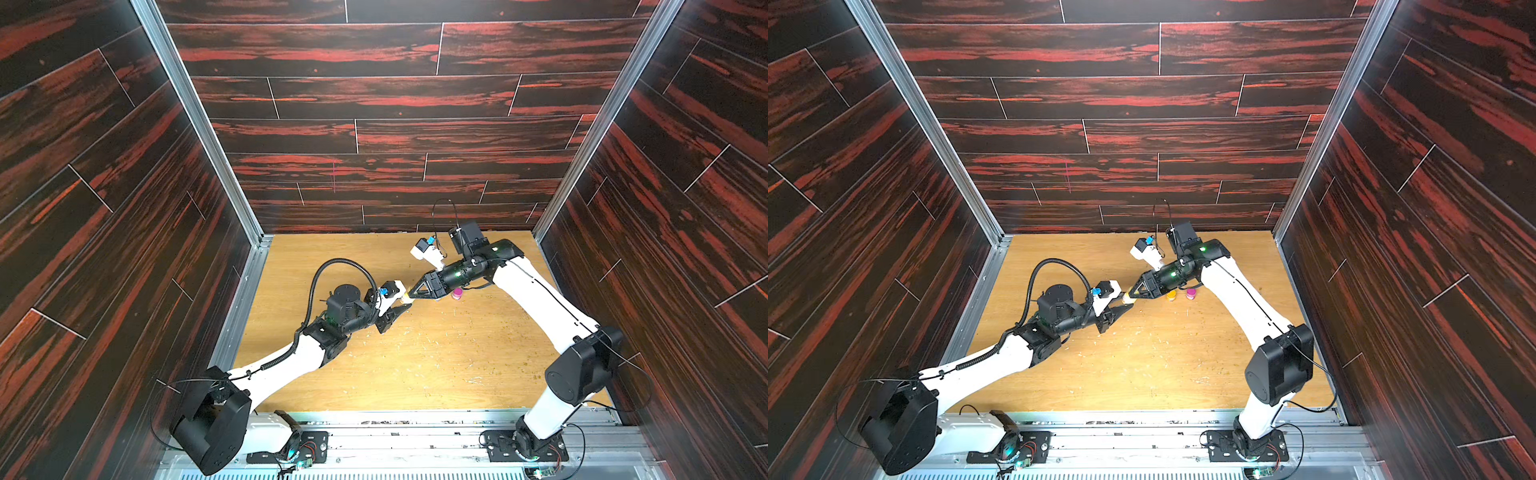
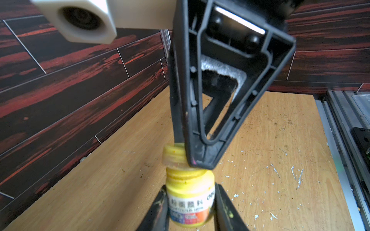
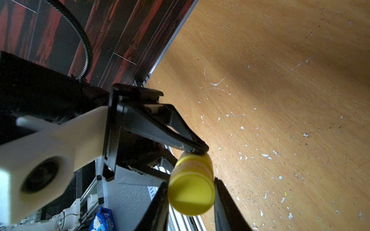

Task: Close the paint jar lid
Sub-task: Close the lid on the paint jar.

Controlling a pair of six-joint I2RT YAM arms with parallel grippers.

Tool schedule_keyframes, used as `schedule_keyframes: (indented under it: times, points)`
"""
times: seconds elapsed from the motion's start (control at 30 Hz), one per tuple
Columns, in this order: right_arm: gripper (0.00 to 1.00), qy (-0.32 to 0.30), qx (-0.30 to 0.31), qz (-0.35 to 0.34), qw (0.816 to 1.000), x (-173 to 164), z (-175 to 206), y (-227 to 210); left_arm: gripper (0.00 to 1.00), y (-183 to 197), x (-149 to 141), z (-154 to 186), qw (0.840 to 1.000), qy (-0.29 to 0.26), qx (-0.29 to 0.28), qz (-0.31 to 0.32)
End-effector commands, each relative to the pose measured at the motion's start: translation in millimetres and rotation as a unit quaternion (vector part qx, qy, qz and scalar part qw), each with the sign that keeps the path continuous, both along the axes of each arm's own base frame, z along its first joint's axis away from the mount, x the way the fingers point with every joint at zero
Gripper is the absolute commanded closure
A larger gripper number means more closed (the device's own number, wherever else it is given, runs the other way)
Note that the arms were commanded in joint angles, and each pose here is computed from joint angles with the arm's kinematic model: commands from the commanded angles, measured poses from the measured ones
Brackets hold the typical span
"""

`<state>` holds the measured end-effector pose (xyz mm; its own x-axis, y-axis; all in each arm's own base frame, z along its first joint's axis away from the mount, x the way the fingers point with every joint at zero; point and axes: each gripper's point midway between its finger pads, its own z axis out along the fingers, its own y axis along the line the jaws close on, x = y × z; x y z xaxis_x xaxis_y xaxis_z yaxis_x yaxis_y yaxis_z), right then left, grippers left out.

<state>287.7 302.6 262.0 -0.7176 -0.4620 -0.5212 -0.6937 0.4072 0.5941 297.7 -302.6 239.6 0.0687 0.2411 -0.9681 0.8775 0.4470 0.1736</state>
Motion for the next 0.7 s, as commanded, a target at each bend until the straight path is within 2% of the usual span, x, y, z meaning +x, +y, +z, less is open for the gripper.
schedule_keyframes:
  times: [0.0,0.33,0.53,0.67]
  points:
    - [0.74,0.012,-0.007,0.058,0.998,-24.6,-5.6,16.0,0.74,-9.6,-4.8,42.3,0.998,-0.053,-0.032,-0.024]
    - [0.75,0.002,-0.024,0.094,0.995,-31.4,-21.9,18.1,0.75,-7.6,-7.2,46.7,0.998,-0.056,-0.034,-0.024]
    - [0.74,-0.01,0.0,0.125,0.992,-38.6,-18.5,27.1,0.75,-7.4,-8.9,48.6,0.997,-0.057,-0.035,-0.026]
    - [0.74,-0.006,-0.004,0.146,0.989,-44.8,-27.0,35.1,0.75,-7.3,-9.9,50.0,0.997,-0.057,-0.033,-0.028]
